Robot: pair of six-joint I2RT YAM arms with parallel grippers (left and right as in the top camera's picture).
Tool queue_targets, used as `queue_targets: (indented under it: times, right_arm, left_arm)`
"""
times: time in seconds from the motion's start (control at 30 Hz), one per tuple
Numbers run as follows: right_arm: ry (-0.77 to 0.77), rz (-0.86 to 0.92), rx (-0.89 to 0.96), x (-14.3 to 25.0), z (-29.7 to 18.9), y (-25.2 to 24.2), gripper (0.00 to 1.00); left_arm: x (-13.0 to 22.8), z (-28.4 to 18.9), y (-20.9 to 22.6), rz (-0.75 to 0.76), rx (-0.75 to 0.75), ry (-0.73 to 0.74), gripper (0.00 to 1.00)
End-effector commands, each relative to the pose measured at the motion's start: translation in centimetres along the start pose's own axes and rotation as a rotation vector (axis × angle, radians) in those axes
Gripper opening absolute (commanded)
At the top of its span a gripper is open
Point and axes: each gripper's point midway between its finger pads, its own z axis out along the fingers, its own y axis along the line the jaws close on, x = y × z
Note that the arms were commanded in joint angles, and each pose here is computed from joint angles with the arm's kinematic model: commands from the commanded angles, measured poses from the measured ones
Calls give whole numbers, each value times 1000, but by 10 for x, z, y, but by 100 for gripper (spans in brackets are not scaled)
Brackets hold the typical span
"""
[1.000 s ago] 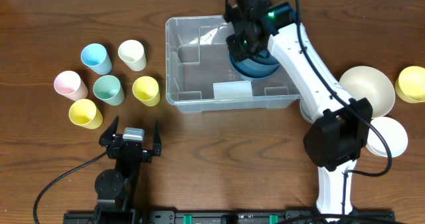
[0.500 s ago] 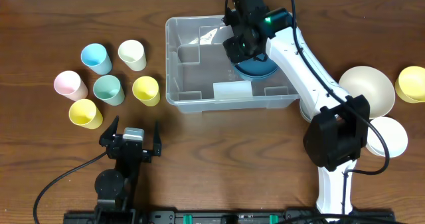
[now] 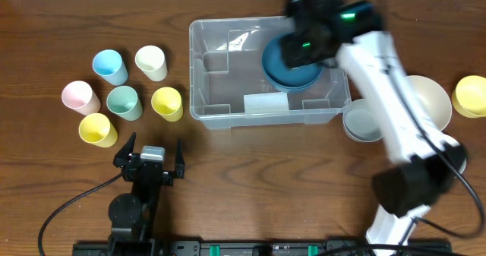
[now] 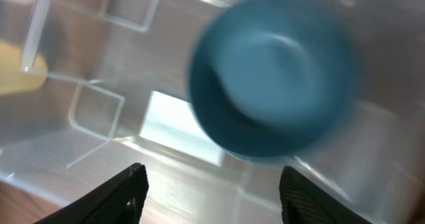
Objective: Pack container
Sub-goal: 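Move the right gripper to the cream bowl and grasp its rim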
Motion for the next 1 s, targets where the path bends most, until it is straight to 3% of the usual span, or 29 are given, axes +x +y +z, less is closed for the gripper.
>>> queue_targets:
  times: [0.0,0.23,0.43,0.63,0.97]
  right_arm:
    - [-48,187,91,1,-38,-51,66]
    - [81,543,199,53,-44,-153,66]
    - [153,823,256,107,-16,-223,66]
    - [137,914,197,134,22,-250,64]
    - [43,863,196,125,56,-256,63]
  left_arm:
    - [15,1,-4,1,18,43,98]
    - [15,1,-4,1,18,43,98]
    - [15,1,-4,1,18,43,98]
    - [15,1,-4,1,18,43,98]
    - [15,1,-4,1,18,43,98]
